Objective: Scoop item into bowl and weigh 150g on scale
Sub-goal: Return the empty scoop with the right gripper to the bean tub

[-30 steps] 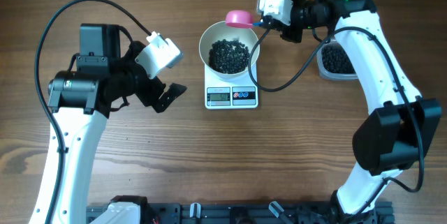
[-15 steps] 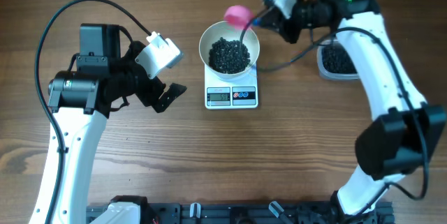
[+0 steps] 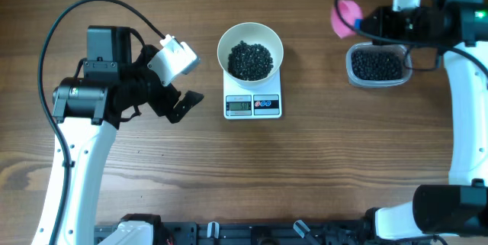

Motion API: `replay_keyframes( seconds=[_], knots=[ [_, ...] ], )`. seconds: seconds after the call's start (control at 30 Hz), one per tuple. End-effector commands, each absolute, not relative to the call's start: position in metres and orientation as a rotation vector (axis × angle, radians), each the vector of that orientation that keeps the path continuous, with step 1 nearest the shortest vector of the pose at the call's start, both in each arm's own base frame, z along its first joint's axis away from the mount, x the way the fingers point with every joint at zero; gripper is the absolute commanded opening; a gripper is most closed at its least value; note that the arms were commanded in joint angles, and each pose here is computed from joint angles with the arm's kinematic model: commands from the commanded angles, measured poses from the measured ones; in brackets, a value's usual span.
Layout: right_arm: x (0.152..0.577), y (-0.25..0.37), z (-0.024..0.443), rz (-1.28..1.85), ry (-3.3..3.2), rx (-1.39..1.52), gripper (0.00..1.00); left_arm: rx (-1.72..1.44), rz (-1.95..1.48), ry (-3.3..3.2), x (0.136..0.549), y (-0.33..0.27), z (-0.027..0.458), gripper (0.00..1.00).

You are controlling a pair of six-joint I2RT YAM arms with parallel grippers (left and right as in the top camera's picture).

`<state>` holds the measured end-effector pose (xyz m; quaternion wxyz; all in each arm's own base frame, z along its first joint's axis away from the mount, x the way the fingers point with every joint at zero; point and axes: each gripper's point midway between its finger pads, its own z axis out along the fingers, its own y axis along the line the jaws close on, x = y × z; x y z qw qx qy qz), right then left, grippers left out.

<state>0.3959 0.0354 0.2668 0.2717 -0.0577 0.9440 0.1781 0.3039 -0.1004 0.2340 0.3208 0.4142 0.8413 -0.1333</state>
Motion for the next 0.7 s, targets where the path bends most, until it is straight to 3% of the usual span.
replay_keyframes(
  seconds=[0.0,0.23,0.43,0.67],
  knots=[
    [0.39,0.019,0.289,0.423,2.557,0.101,0.04,1.083,-0.365,2.222,0.303,-0.101,0.229,1.0],
    [0.362,-0.004,0.305,0.2,2.623,0.362,0.04,1.083,-0.365,2.223,0.303,-0.101,0.229,1.0],
    [0.355,-0.027,0.28,0.0,2.729,0.383,0.04,1.084,-0.365,2.222,0.303,-0.101,0.229,1.0],
    [0.38,-0.039,0.212,-0.124,2.932,0.295,0.04,1.083,-0.365,2.223,0.303,-0.101,0.229,1.0]
  ],
)
